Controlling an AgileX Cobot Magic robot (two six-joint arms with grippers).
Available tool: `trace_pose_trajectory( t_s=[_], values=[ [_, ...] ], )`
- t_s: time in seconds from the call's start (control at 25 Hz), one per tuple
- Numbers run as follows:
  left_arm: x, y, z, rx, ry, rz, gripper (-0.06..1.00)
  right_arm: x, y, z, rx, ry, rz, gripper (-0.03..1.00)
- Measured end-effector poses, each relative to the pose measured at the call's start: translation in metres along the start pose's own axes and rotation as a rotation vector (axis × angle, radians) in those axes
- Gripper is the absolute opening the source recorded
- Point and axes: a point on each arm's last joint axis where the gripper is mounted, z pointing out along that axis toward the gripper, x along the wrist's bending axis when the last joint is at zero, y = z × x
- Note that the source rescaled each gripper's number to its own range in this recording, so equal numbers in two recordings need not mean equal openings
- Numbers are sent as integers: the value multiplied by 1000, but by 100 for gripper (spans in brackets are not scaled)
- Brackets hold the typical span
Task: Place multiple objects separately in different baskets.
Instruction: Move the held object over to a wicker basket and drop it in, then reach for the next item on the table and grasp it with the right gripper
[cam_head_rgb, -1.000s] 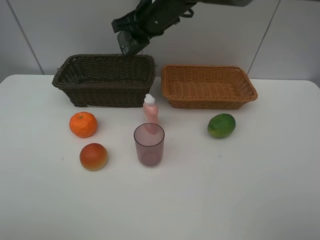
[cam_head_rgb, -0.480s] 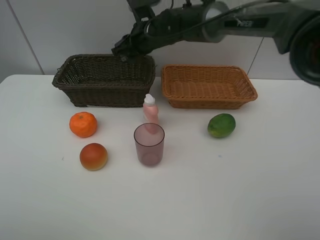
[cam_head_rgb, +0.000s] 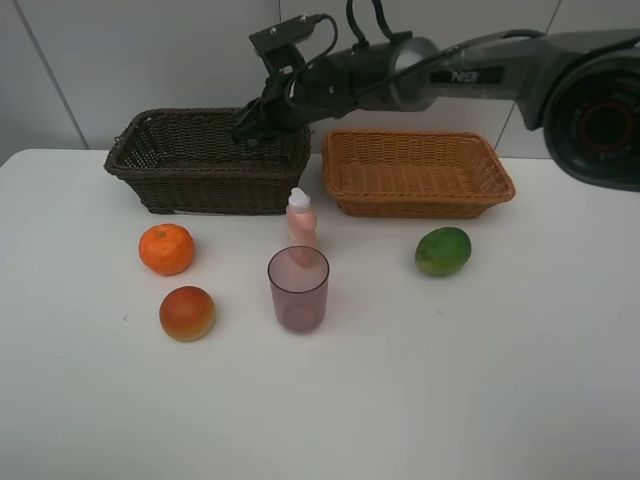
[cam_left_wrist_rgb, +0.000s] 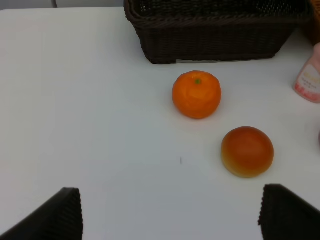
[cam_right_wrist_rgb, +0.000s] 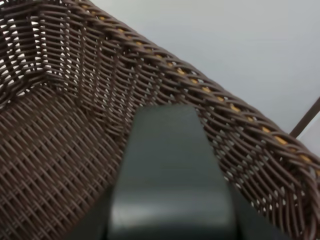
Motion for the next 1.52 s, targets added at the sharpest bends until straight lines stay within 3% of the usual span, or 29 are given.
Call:
trace_pose_trajectory(
  t_s=[0.44, 0.48, 0.6, 0.64, 0.76, 1.24, 1.52],
  values=[
    [0, 0, 0, 0, 0, 0, 92, 0, -1, 0, 7, 0, -2, 9],
    [0, 0, 0, 0, 0, 0, 92, 0, -1, 0, 7, 0, -2, 15],
    [0, 0, 0, 0, 0, 0, 92, 0, 1, 0, -4, -1, 2, 54],
    [0, 0, 0, 0, 0, 0, 92, 0, 1, 0, -2, -1, 2, 61],
    [0, 0, 0, 0, 0, 0, 92, 0, -1, 0, 17, 1, 2, 70],
    [0, 0, 0, 0, 0, 0, 92, 0, -1, -1, 27, 0, -2, 73],
    [0, 0, 0, 0, 0, 0, 92, -6, 21, -23, 4, -10, 1, 73]
  ],
)
